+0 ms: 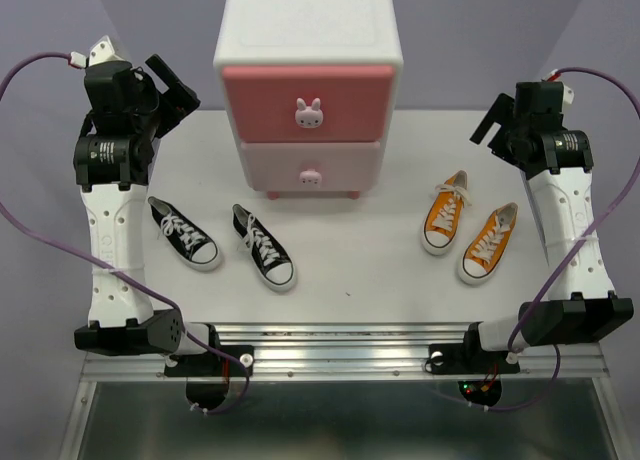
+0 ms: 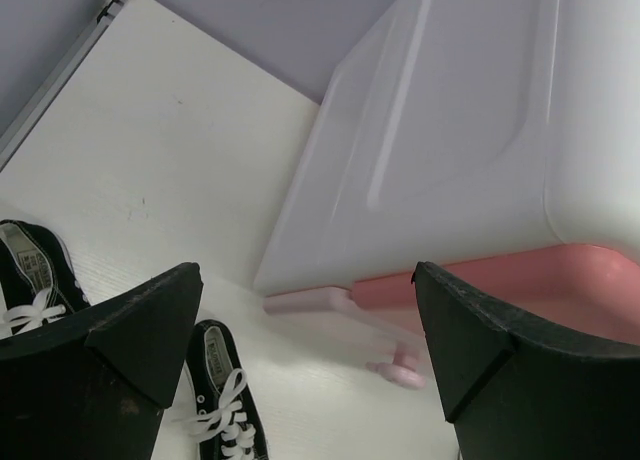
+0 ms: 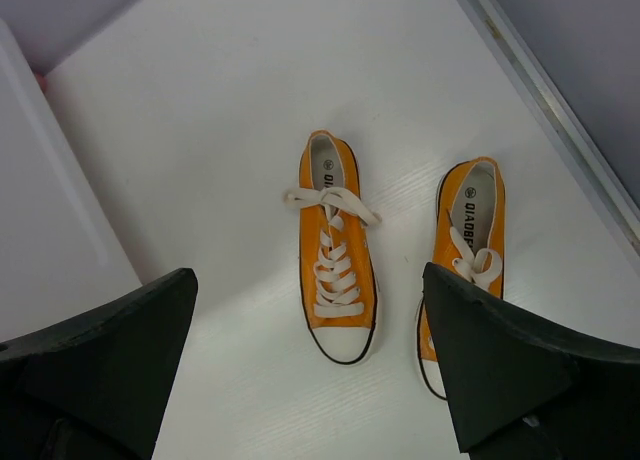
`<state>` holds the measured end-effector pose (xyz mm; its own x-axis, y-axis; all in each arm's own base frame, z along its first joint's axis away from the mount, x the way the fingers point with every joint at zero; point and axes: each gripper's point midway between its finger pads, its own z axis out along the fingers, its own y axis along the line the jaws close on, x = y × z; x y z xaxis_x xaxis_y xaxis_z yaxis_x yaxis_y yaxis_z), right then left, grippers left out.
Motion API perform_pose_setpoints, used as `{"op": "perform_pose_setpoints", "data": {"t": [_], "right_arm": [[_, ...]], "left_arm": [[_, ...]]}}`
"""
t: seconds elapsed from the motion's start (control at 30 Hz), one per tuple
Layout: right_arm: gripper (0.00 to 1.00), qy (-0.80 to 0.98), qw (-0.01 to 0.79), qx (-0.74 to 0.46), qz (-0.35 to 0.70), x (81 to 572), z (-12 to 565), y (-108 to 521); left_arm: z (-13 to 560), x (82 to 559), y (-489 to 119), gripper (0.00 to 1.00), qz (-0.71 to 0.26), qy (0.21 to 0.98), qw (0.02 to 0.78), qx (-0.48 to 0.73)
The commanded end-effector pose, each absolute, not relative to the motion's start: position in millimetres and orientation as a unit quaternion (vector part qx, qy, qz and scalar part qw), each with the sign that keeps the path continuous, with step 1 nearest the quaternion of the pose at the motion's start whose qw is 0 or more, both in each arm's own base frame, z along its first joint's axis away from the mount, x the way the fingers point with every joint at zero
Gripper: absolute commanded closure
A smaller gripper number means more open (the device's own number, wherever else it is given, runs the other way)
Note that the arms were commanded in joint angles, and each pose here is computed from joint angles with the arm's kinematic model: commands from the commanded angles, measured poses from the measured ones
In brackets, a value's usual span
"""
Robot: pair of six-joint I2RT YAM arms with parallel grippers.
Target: Place and organize the shoes in the shoe cabinet
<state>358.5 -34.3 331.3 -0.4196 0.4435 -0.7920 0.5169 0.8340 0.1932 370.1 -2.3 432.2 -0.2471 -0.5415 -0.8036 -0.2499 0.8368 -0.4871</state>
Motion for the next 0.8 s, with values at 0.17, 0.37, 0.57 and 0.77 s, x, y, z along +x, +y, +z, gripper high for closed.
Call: {"op": "perform_pose_setpoints", "data": {"t": [0.17,0.37,0.57,0.77], "right_arm": [[0.0,0.821,0.522,0.229,0.021,353.7,382.0,-14.8],[0.0,0.773,0.596,0.188,0.111,372.5,439.9,12.9],[0.0,0.721,0.654,0.098,0.205,385.0,526.2,51.1],[0.0,0.676,0.661,0.001,0.327,368.9,571.6,101.8]], "left_arm": [[457.4,363.2,3.0,0.01,-0.13,0.755,0.59,-0.256],[491.6,372.7,2.5,0.01,-0.145,0.73,0.617,-0.255],[539.1,389.2,-15.2,0.01,-0.21,0.691,0.653,-0.231],[556.0,403.0,-35.1,0.01,-0.265,0.673,0.663,-0.193]]}}
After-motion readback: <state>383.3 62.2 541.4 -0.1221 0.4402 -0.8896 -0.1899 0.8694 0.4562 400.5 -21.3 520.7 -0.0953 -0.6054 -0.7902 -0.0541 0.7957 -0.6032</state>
